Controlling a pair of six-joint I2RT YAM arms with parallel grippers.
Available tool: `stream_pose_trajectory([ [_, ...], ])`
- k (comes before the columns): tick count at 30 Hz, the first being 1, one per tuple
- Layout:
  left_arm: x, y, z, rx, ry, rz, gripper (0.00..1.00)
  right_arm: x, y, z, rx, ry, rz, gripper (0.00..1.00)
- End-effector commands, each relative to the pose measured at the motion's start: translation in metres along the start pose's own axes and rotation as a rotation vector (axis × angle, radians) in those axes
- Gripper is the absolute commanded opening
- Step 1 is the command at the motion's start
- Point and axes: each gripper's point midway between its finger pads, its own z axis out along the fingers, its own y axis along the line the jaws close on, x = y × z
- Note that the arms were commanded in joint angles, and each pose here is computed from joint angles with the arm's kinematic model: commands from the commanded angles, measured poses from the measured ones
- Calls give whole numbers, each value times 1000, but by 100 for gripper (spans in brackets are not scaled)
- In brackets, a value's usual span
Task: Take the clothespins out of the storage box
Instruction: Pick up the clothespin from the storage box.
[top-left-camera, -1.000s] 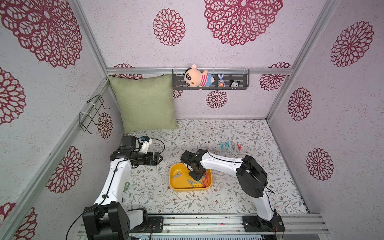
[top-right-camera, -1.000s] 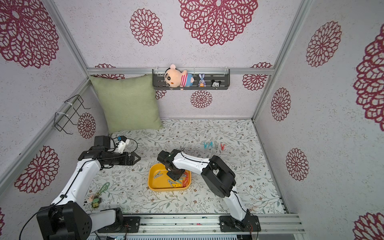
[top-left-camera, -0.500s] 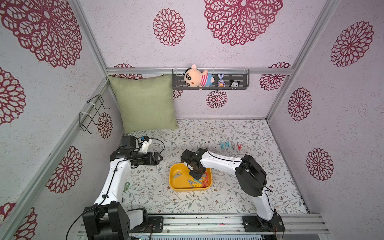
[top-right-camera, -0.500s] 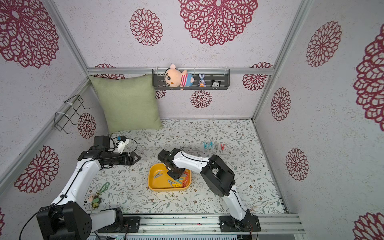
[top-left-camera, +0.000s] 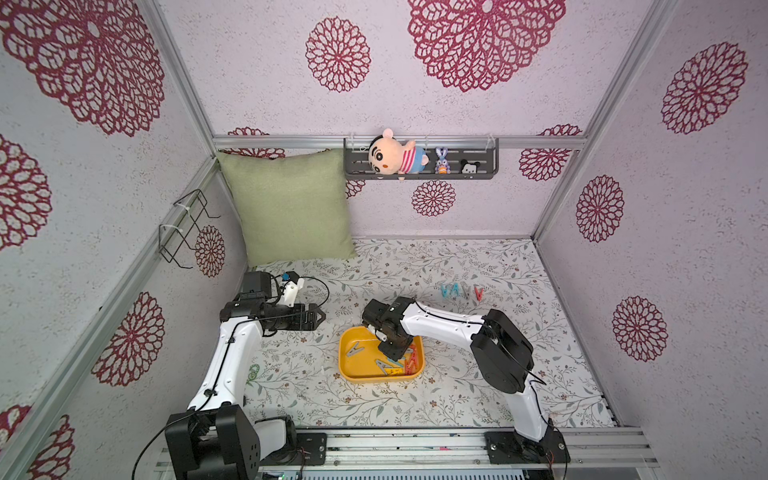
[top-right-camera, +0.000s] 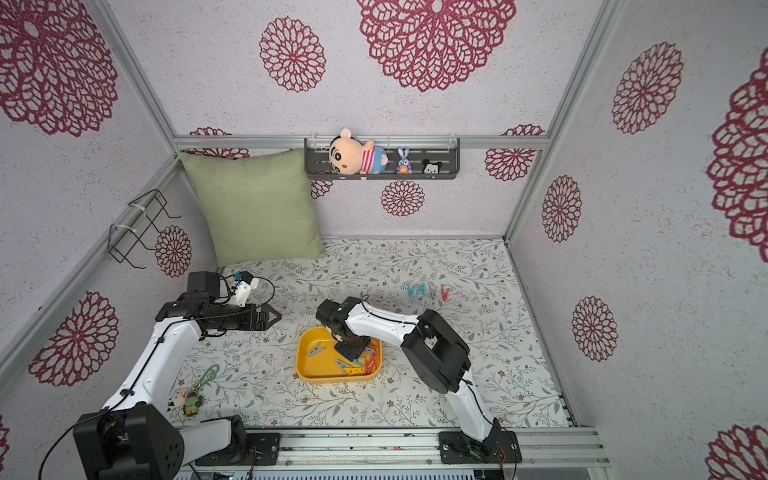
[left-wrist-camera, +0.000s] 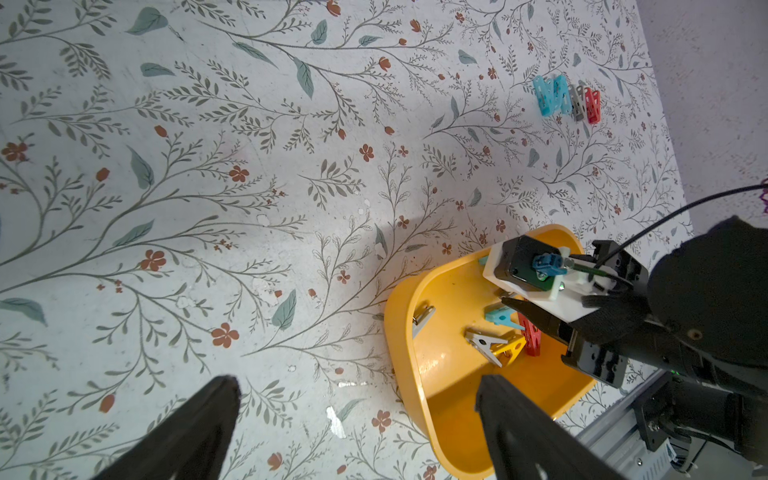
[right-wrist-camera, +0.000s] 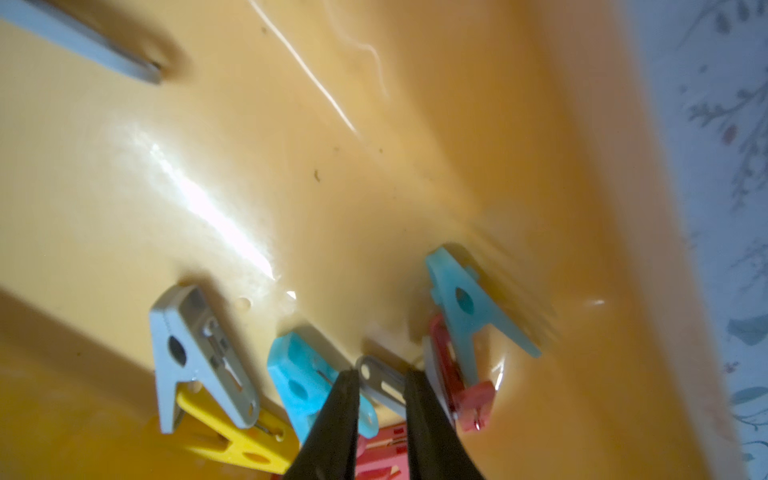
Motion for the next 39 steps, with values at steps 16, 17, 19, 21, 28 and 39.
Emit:
stream_pose_trajectory([
  [16,-9,-1,-5,7,-32,15,97,5,-2,-11,0,-4,-26,28],
  [17,-9,-1,-5,6,-33,15,97,5,-2,-9,-1,-4,-28,28],
  [19,-9,-1,-5,6,-34,15,97,4,-2,-7,-2,-5,-28,28],
  [21,-9,-1,-5,6,-33,15,98,6,-2,-4,-2,0,-28,28],
  [28,-9,0,-5,6,-35,15,97,12,-5,3,7,8,-21,26],
  [39,-9,0,-5,5,-34,14,97,-19,3,-25,-26,-119,1,3],
])
